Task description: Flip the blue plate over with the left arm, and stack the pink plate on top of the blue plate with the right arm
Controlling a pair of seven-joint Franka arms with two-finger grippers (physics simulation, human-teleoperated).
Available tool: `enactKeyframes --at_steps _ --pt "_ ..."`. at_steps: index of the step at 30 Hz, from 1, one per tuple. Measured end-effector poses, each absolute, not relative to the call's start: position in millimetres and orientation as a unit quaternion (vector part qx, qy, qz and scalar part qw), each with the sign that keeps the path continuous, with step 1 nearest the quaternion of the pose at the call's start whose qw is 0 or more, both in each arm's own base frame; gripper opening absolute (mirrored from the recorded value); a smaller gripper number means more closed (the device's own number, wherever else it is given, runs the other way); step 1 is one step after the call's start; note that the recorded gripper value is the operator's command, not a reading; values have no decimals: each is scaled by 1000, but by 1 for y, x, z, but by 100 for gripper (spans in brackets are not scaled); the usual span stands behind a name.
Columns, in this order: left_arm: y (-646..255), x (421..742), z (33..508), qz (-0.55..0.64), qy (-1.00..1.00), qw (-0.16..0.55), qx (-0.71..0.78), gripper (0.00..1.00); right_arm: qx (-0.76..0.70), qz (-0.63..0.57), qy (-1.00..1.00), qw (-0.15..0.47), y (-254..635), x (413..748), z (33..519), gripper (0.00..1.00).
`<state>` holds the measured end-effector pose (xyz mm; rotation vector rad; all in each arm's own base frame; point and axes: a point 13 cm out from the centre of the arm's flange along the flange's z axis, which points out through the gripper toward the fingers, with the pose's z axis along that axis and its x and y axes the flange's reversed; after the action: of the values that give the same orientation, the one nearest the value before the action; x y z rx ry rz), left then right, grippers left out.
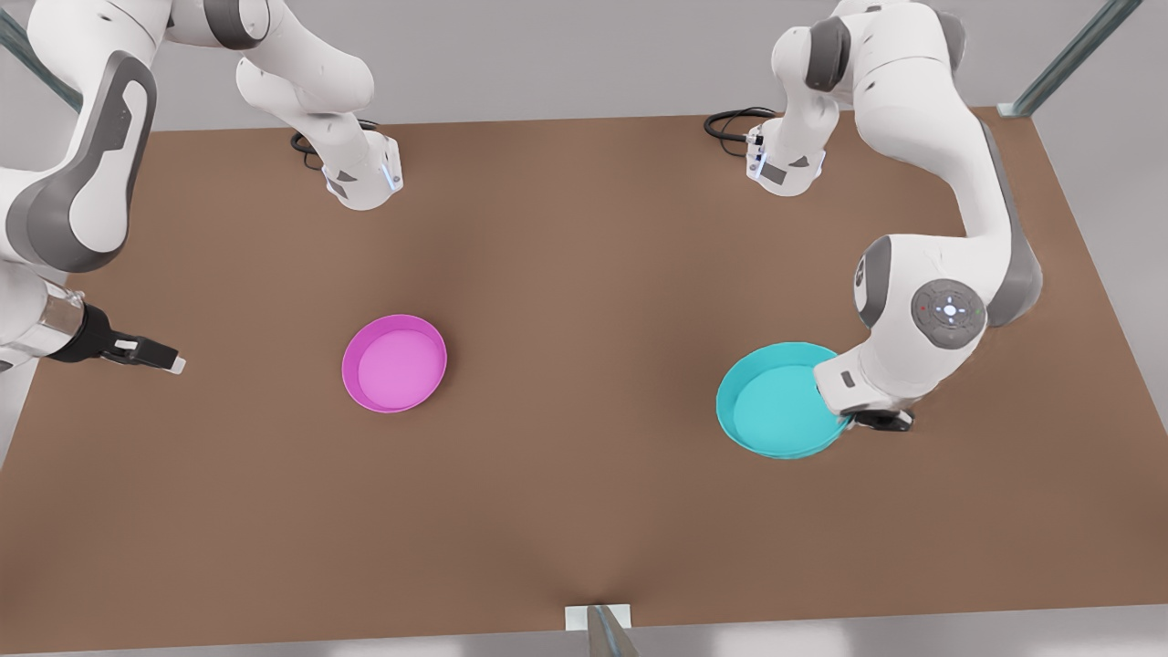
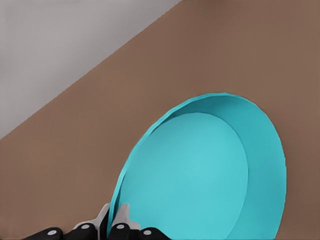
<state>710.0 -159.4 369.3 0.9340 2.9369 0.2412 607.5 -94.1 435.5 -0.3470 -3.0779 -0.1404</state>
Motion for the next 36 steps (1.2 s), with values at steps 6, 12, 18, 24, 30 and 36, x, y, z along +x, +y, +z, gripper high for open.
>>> enactKeyframes --at_steps 6,12,18,24,30,36 --pt "-274 707 352 286 918 67 265 21 -111 -46 -992 22 -93 607 435 100" --pt "-319 699 305 479 830 166 232 21 -111 -46 -992 23 -93 607 435 100" --pt "-358 689 290 592 704 334 208 21 -111 -46 -992 24 -93 606 434 100" --pt "-373 680 251 532 694 456 164 21 -111 -46 -992 25 -92 606 433 100" --pt "-382 684 209 461 695 538 120 21 -111 -46 -992 25 -92 606 433 100" --pt "-392 672 181 390 708 586 63 21 -112 -46 -992 25 -92 606 434 100"
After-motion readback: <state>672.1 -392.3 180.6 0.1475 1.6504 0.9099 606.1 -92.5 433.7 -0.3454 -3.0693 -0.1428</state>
